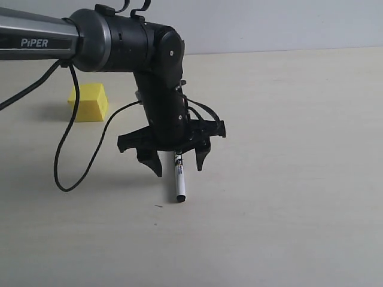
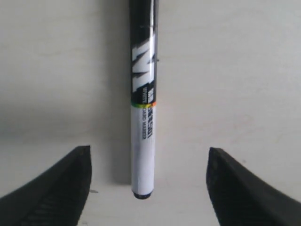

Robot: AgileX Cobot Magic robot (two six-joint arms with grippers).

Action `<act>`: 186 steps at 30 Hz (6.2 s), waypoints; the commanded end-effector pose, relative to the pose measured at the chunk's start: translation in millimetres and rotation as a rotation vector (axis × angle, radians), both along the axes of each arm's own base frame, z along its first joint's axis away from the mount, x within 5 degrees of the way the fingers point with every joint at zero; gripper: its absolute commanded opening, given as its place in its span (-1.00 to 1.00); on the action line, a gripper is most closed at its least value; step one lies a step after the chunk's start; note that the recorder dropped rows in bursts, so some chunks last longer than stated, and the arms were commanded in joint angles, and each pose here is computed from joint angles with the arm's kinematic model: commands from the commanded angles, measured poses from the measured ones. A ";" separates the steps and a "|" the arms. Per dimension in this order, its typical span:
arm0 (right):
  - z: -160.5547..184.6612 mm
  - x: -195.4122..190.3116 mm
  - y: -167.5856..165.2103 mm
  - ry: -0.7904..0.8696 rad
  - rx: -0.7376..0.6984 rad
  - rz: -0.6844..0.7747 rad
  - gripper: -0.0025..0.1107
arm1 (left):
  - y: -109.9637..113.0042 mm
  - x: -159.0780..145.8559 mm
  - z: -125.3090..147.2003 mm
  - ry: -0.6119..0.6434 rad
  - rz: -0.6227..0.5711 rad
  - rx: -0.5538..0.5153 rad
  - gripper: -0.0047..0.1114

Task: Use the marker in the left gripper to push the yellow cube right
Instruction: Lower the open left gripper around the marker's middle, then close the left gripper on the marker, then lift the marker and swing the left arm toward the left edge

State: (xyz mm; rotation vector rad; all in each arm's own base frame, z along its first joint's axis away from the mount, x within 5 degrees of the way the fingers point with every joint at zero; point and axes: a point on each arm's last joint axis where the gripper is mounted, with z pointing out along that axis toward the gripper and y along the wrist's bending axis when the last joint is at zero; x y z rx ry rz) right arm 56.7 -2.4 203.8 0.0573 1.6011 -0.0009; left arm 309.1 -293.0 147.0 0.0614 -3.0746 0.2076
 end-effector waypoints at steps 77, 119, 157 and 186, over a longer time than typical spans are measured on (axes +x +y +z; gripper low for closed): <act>-0.2 -0.3 -0.3 -0.013 -0.003 -0.005 -0.96 | -8.6 12.5 -25.0 0.035 -0.091 0.082 0.24; -0.2 -0.3 -0.3 -0.013 -0.003 -0.005 -0.96 | -8.4 11.5 -27.2 0.050 -0.092 0.088 -0.17; -0.2 -0.3 -0.3 -0.013 -0.003 -0.005 -0.96 | 82.2 38.8 166.7 -0.475 -0.816 0.160 -0.92; -0.2 -0.3 -0.3 -0.012 -0.006 -0.005 -0.96 | 271.8 46.2 132.0 -0.264 -1.187 0.205 -0.92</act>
